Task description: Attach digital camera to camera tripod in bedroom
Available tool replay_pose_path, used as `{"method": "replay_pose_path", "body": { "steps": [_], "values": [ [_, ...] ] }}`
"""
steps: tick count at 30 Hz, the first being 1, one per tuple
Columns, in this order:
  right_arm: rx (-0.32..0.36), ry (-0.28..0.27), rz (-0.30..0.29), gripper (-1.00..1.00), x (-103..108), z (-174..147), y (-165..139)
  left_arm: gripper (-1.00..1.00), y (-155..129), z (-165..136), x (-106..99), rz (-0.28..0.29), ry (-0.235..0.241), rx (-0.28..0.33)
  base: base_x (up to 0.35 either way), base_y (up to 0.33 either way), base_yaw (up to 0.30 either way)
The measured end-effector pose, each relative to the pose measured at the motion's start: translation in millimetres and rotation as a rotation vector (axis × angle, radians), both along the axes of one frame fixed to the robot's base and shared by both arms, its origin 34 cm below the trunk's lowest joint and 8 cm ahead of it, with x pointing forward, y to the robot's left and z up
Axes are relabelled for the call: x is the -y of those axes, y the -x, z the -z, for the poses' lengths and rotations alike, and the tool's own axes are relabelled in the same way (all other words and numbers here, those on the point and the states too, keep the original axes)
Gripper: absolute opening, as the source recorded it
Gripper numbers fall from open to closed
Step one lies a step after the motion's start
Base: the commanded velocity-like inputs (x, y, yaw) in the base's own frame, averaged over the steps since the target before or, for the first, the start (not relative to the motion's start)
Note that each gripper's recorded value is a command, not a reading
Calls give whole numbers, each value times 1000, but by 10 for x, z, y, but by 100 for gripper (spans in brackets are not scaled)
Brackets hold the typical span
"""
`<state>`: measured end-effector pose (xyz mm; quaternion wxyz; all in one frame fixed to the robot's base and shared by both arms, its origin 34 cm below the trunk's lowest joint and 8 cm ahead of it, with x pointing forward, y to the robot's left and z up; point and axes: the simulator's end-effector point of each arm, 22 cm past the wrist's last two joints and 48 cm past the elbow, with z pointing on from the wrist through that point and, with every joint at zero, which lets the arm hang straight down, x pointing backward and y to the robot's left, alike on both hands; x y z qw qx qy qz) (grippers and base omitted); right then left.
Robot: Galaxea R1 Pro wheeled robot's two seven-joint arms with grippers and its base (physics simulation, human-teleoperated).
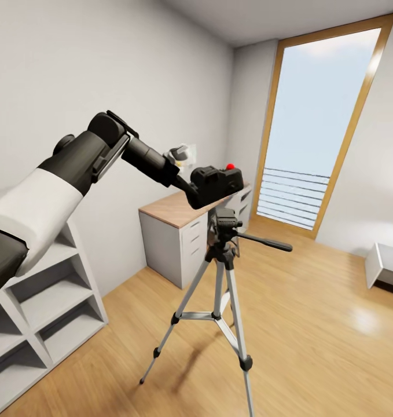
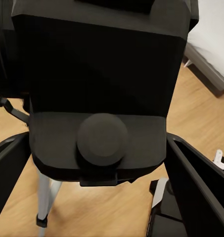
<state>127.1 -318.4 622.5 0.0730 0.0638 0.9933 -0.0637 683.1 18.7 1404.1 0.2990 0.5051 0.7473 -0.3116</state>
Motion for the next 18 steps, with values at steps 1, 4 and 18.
{"method": "replay_pose_path", "body": {
  "steps": [1,4,18],
  "values": [
    [0,0,0,100,0,0,0,-100,2,-2,-1,0,0,0,244,59,0],
    [0,0,0,100,0,-1,1,-100,7,-11,0,1,1,3,307,100,-114],
    [0,0,0,100,0,0,-1,-100,124,-116,74,44,-7,63,116,44,-258]
  ]
}}
